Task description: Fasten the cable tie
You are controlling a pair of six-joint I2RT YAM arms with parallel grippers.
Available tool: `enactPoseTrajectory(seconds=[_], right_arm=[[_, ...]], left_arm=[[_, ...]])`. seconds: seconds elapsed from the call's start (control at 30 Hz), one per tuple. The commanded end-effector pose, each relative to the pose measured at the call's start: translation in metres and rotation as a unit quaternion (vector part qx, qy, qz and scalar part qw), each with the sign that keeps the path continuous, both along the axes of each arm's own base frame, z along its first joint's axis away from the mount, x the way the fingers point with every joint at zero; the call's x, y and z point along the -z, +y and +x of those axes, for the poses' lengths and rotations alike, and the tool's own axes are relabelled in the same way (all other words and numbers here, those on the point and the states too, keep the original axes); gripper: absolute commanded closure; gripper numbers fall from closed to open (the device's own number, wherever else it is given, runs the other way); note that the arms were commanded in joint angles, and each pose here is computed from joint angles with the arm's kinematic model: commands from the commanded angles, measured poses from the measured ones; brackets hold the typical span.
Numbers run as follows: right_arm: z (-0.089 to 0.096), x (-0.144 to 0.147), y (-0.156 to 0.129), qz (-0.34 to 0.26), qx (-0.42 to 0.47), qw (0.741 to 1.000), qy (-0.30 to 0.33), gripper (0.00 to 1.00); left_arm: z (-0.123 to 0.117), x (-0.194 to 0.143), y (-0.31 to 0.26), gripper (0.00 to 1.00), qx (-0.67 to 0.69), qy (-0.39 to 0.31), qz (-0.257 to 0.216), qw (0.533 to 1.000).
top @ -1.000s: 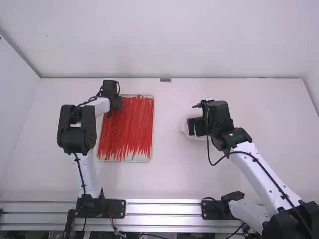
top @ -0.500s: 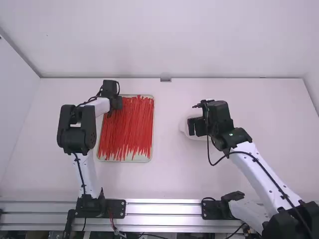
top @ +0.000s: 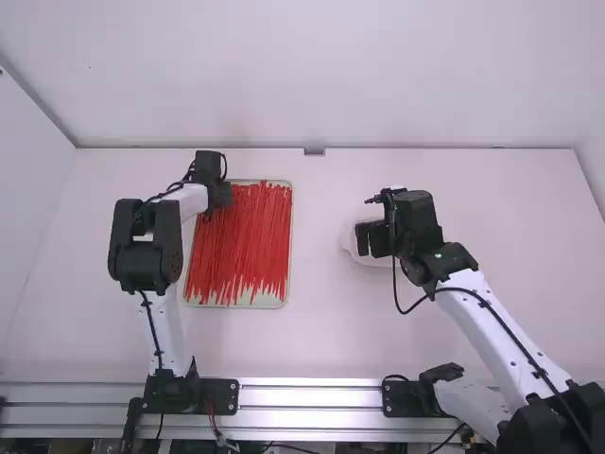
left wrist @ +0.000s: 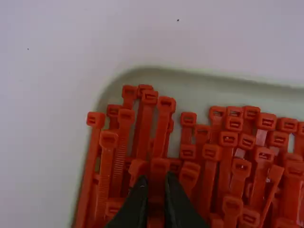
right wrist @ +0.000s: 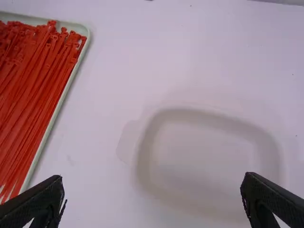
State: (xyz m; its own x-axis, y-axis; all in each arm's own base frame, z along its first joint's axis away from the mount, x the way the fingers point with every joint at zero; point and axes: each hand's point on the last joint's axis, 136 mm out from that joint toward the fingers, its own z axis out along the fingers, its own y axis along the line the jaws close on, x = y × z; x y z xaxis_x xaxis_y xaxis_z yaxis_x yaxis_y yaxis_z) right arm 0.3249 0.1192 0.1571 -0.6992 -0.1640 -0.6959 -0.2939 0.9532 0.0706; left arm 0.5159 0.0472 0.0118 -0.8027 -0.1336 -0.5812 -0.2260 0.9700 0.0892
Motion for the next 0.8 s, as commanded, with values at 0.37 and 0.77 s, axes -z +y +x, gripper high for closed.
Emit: enactPoseTrajectory(seconds=[0.37, 0.77], right_arm=[[0.000, 0.003, 0.002, -0.003, -0.003, 1.000, 0.003, 0.01], [-0.001, 0.003, 0.002, -0.002, -0.004, 1.000, 0.005, 0.01]], left_arm=[[-0.016, -0.189, -0.005, 0.98, -0.015, -0.149, -0.012, 0.989], [-0.096, -0.285, -0.050, 0.98, 0.044, -0.272, -0.014, 0.961]])
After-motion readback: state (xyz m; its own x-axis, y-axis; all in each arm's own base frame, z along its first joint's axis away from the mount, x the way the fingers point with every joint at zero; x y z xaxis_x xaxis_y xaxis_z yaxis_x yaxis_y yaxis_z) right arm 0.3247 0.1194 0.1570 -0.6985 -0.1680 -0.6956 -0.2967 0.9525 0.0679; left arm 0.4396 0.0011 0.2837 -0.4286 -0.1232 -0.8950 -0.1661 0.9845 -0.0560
